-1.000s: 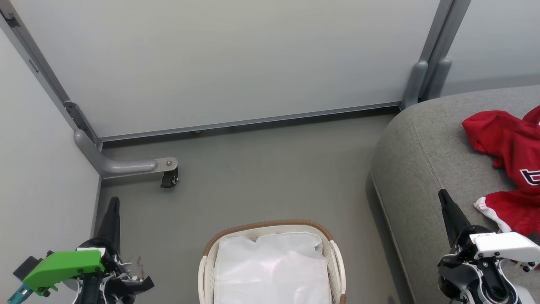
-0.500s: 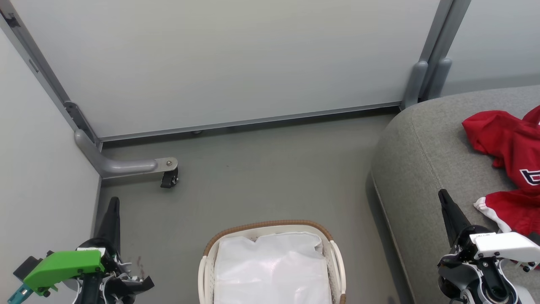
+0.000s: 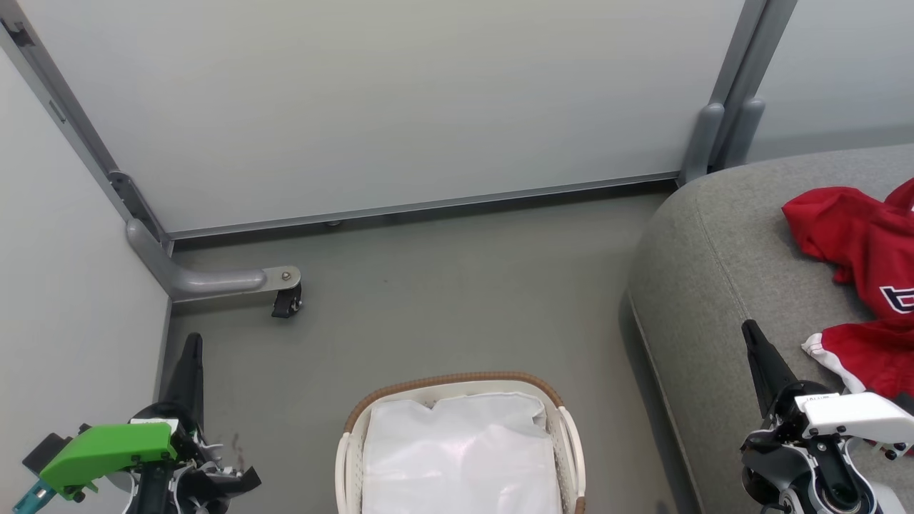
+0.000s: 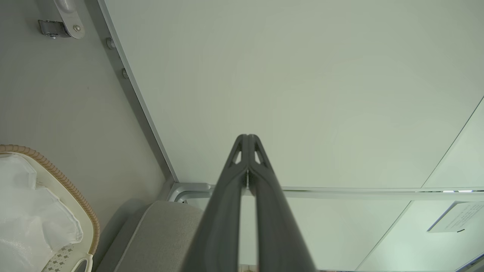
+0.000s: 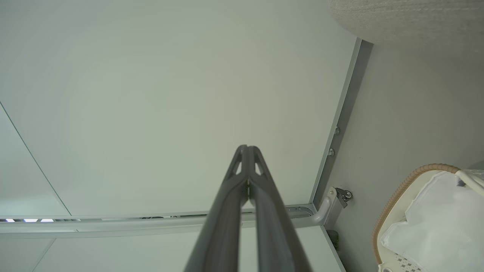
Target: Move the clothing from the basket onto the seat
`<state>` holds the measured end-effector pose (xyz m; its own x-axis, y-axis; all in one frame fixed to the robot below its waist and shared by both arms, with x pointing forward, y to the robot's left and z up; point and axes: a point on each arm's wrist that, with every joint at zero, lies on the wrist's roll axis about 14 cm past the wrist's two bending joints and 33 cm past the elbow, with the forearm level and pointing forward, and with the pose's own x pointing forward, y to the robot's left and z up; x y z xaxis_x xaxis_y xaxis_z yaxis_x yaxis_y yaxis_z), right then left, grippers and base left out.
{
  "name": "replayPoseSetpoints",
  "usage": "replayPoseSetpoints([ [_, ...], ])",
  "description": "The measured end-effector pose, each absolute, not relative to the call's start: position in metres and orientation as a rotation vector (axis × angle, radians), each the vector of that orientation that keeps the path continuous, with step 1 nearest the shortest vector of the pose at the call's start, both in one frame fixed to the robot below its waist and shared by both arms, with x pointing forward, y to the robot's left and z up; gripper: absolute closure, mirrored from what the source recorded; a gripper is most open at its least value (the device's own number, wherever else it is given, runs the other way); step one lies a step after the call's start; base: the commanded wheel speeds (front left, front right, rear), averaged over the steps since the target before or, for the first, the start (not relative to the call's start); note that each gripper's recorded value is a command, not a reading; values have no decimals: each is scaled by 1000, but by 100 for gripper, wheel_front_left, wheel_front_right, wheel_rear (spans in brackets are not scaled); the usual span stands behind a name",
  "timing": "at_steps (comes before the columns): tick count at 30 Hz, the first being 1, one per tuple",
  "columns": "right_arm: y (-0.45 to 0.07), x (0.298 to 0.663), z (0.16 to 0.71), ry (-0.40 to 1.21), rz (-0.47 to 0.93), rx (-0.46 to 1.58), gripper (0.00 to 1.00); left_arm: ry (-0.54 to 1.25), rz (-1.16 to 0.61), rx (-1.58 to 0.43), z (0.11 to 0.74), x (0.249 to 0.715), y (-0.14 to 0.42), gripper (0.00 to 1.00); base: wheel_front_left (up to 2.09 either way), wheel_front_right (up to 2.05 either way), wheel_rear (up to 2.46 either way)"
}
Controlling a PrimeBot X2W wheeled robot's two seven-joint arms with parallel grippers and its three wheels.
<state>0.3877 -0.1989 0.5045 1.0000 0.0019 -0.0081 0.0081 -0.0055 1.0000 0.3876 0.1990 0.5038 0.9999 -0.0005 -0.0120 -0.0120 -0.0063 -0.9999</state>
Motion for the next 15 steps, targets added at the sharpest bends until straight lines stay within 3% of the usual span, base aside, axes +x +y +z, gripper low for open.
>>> replayPoseSetpoints([
  [15,-199,388,505,8,-5,1576,100,10,9,-1577,504,388,199,100,0,0,0],
])
